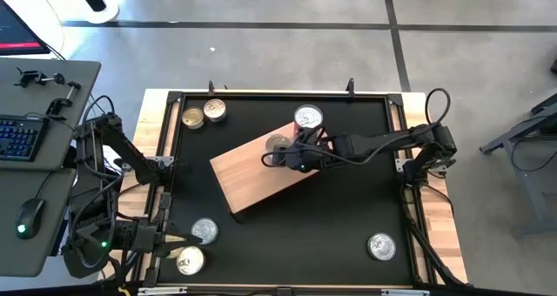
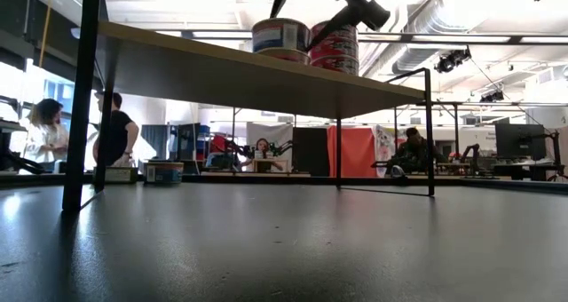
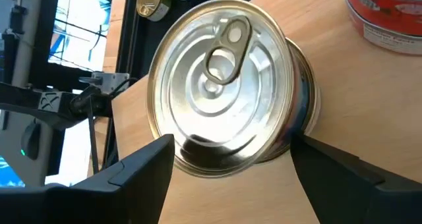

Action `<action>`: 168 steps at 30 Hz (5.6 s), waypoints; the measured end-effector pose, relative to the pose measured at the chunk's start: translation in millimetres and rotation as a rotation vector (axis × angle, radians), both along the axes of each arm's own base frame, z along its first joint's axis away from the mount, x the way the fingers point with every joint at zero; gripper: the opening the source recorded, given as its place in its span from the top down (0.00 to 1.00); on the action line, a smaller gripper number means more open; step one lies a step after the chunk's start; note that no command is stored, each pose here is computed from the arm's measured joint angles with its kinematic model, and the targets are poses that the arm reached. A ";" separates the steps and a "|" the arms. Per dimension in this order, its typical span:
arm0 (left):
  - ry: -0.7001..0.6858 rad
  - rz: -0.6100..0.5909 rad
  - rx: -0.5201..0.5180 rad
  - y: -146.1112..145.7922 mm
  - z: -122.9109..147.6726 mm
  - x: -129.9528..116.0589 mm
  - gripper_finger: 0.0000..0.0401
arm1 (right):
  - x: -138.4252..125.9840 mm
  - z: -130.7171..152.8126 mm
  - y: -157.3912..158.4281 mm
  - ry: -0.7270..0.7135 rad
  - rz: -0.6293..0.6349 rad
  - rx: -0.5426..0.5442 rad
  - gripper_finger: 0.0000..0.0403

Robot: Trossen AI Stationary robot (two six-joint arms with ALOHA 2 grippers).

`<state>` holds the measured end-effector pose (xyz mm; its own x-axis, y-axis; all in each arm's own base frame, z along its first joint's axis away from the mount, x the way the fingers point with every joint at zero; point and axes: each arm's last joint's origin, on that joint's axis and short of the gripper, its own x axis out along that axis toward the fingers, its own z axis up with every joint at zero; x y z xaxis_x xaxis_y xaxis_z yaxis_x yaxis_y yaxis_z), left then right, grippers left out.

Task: Stack canned seafood by type on shelf
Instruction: Stack the blue tuna can on the top of the other blue tuna can on the shelf, then put the green-white tuna can on the shelf

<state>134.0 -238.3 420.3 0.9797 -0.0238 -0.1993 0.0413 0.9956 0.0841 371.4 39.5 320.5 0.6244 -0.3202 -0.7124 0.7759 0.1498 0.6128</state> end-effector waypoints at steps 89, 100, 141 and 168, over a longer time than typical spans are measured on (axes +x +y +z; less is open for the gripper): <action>0.117 0.012 -0.201 -24.3 -127.7 208.2 1.00 | -181.8 -154.5 190.8 0.546 0.475 0.228 1.00; 0.283 0.106 -0.142 -26.2 -161.1 204.7 1.00 | -106.8 -164.7 163.8 0.217 0.453 0.155 1.00; 0.442 0.237 -0.021 -13.8 -268.5 247.9 1.00 | -87.0 -169.1 124.4 0.307 0.495 0.063 1.00; 0.516 0.226 -0.034 -6.4 -292.4 255.7 1.00 | -77.9 -165.7 136.6 0.203 0.503 0.133 1.00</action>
<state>389.7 -244.8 127.9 0.7371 0.1608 -0.6564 -0.1460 0.9862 0.0777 293.5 176.1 154.8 0.5231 0.0821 -0.8483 0.7334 0.4636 0.4971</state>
